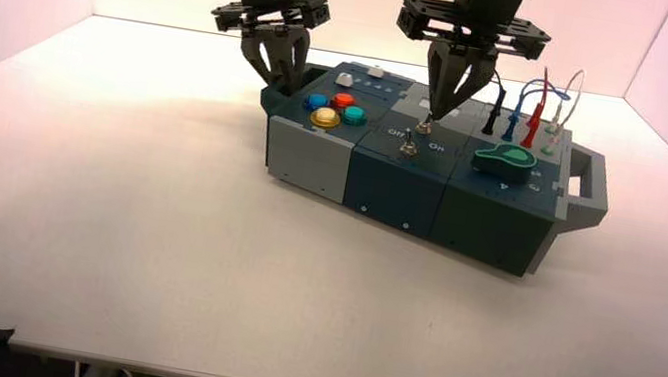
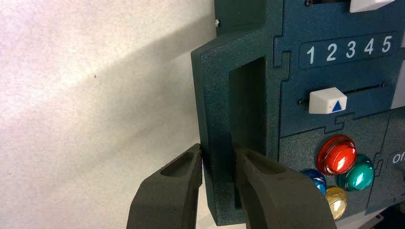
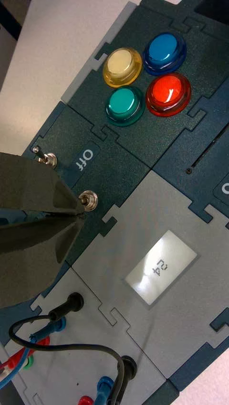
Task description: Flip the top switch off with the right gripper.
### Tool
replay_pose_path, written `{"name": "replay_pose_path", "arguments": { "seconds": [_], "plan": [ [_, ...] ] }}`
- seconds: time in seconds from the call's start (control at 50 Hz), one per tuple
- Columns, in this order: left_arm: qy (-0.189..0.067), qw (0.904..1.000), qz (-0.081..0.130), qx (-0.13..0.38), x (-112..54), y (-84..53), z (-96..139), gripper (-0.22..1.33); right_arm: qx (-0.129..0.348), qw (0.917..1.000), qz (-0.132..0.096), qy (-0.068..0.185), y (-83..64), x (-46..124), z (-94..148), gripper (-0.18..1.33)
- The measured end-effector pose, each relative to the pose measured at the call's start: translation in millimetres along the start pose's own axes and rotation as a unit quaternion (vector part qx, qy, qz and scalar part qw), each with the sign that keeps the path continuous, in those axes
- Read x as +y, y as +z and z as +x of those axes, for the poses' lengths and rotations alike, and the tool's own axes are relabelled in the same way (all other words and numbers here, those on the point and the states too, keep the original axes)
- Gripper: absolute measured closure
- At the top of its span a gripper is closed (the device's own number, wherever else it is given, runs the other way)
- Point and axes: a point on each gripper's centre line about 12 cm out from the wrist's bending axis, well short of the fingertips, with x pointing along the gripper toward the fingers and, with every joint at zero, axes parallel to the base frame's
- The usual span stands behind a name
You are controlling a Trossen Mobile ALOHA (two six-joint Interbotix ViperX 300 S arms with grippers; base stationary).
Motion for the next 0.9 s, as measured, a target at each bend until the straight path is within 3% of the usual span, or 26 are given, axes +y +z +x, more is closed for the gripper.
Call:
{"name": "replay_pose_path", "arguments": {
  "seconds": [0.18,0.4,0.52,0.62,0.9],
  "plan": [
    [-0.007,1.0000,-0.005,-0.001,-0.2,-0.3,-0.1,0.49,0.000,1.0000,0.001,0.003,1.3,2.0,1.0,1.29],
    [-0.043,0.9990,-0.010,0.002,-6.1,-4.8,2.9,0.49,-0.004,1.0000,0.001,0.008,5.0,6.1,-0.2,1.29],
    [-0.061,0.9980,-0.016,0.005,-13.6,-7.0,6.6,0.49,-0.007,0.9998,-0.010,0.017,6.1,20.7,-1.3,1.29],
    [-0.064,0.9979,-0.013,0.007,-17.9,-7.4,8.0,0.49,-0.005,0.9996,-0.021,0.020,3.6,30.9,-0.5,1.29],
    [-0.067,0.9976,-0.014,0.011,-17.0,-6.7,6.0,0.49,-0.015,0.9995,-0.025,0.012,9.7,26.8,-5.7,1.28]
  ]
}}
